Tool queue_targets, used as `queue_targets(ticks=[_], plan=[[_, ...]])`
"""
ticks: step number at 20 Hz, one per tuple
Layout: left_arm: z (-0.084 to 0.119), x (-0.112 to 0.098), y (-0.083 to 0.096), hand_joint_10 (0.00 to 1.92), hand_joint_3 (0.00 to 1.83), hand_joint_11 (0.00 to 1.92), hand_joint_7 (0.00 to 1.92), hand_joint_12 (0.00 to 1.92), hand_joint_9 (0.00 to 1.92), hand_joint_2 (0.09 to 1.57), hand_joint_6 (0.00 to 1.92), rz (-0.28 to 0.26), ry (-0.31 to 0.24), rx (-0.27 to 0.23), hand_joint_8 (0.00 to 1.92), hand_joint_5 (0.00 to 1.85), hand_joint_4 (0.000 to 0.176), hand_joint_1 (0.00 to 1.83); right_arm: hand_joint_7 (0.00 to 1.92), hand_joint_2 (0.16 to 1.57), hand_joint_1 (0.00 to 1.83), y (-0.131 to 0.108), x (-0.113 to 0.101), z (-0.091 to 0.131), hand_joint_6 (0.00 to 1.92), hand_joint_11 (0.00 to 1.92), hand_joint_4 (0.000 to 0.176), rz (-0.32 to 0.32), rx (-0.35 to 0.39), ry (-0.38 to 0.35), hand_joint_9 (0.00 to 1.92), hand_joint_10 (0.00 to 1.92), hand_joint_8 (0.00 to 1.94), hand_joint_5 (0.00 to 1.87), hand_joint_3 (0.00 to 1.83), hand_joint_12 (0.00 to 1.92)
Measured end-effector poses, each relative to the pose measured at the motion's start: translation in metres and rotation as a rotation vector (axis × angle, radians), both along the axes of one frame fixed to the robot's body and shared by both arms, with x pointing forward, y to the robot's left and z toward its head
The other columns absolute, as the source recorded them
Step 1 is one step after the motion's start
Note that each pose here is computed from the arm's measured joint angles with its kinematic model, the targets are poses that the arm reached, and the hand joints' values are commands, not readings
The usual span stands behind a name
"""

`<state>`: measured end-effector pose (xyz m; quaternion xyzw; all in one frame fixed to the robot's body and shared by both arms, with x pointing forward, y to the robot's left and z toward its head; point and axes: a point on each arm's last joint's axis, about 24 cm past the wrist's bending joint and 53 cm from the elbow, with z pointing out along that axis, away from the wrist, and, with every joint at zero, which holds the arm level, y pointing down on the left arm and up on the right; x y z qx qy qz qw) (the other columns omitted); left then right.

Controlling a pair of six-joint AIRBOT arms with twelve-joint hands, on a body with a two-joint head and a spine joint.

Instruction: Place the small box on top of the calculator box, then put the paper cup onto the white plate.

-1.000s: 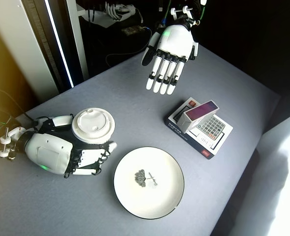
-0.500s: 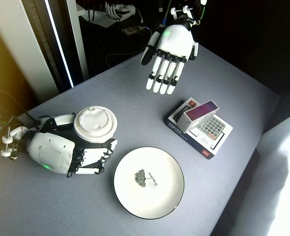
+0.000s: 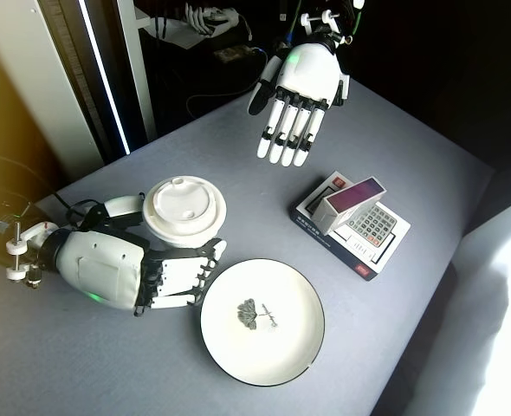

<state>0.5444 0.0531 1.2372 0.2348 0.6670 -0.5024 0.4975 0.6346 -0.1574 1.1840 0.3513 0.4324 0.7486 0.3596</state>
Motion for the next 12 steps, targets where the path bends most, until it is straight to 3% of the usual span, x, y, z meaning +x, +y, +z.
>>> queue_targets(ticks=[1, 2, 3, 4, 5, 6, 9, 11, 12], plan=[[0.000, 0.000, 0.000, 0.00, 0.00, 0.04, 0.38, 0.78, 0.38, 1.32, 0.00, -0.001, 0.000, -0.001, 0.00, 0.36, 0.000, 0.25, 1.05, 1.13, 1.23, 0.000, 0.002, 0.006, 1.11, 0.55, 0.000, -0.004, 0.001, -0.009, 0.92, 0.37, 0.95, 0.86, 0.00, 1.19], [0.000, 0.000, 0.000, 0.01, 0.00, 0.05, 0.40, 0.78, 0.40, 1.32, 0.01, -0.001, 0.000, -0.001, 0.01, 0.38, 0.000, 0.26, 1.05, 1.14, 1.34, -0.001, 0.004, 0.009, 1.12, 0.55, 0.000, -0.012, 0.011, -0.013, 0.85, 1.11, 0.91, 0.80, 0.00, 1.23], [0.000, 0.000, 0.000, 0.01, 0.00, 0.07, 0.40, 0.79, 0.41, 1.32, 0.01, -0.001, -0.001, 0.001, 0.01, 0.38, 0.000, 0.27, 1.04, 1.14, 1.36, -0.003, 0.008, 0.015, 1.14, 0.55, 0.000, -0.028, 0.025, -0.019, 0.81, 1.28, 0.93, 0.78, 0.00, 1.25], [0.000, 0.000, 0.000, 0.00, 0.01, 0.01, 0.37, 0.77, 0.36, 1.33, 0.00, -0.001, -0.001, 0.001, 0.00, 0.35, 0.000, 0.30, 1.04, 1.14, 1.37, -0.004, 0.013, 0.022, 1.13, 0.53, 0.000, -0.044, 0.041, -0.023, 0.81, 1.31, 0.93, 0.78, 0.00, 1.27], [0.000, 0.000, 0.000, 0.00, 0.00, 0.00, 0.35, 0.77, 0.35, 1.33, 0.00, -0.001, -0.001, 0.001, 0.00, 0.35, 0.000, 0.33, 1.07, 1.13, 1.27, -0.005, 0.016, 0.024, 1.11, 0.50, 0.000, -0.056, 0.040, -0.022, 0.80, 0.82, 0.93, 0.82, 0.00, 1.26], [-0.001, 0.000, 0.000, 0.00, 0.00, 0.00, 0.35, 0.74, 0.35, 1.33, 0.00, -0.002, -0.005, 0.005, 0.00, 0.35, 0.000, 0.37, 1.08, 1.12, 1.26, -0.005, 0.020, 0.027, 0.99, 0.46, 0.000, -0.067, 0.043, -0.019, 0.85, 0.63, 0.97, 0.87, 0.00, 1.25], [-0.001, 0.001, 0.000, 0.00, 0.00, 0.00, 0.34, 0.75, 0.34, 1.32, 0.00, -0.002, -0.005, 0.005, 0.00, 0.35, 0.000, 0.37, 1.03, 1.13, 1.24, -0.006, 0.037, 0.033, 1.03, 0.47, 0.000, -0.100, 0.050, -0.019, 0.90, 0.39, 1.03, 0.87, 0.00, 1.24], [-0.001, 0.001, 0.000, 0.00, 0.00, 0.00, 0.33, 0.74, 0.33, 1.33, 0.00, -0.002, -0.005, 0.006, 0.00, 0.34, 0.000, 0.34, 1.02, 1.14, 1.23, -0.010, 0.055, 0.031, 1.06, 0.52, 0.000, -0.130, 0.049, 0.008, 0.92, 0.36, 1.06, 0.85, 0.00, 1.23], [-0.001, 0.001, 0.000, 0.00, 0.00, 0.00, 0.33, 0.70, 0.31, 1.33, 0.00, -0.001, -0.005, 0.005, 0.00, 0.34, 0.000, 0.33, 1.01, 1.14, 1.34, -0.012, 0.063, 0.028, 1.11, 0.53, 0.000, -0.146, 0.045, 0.018, 0.83, 1.12, 1.03, 0.78, 0.01, 1.23]])
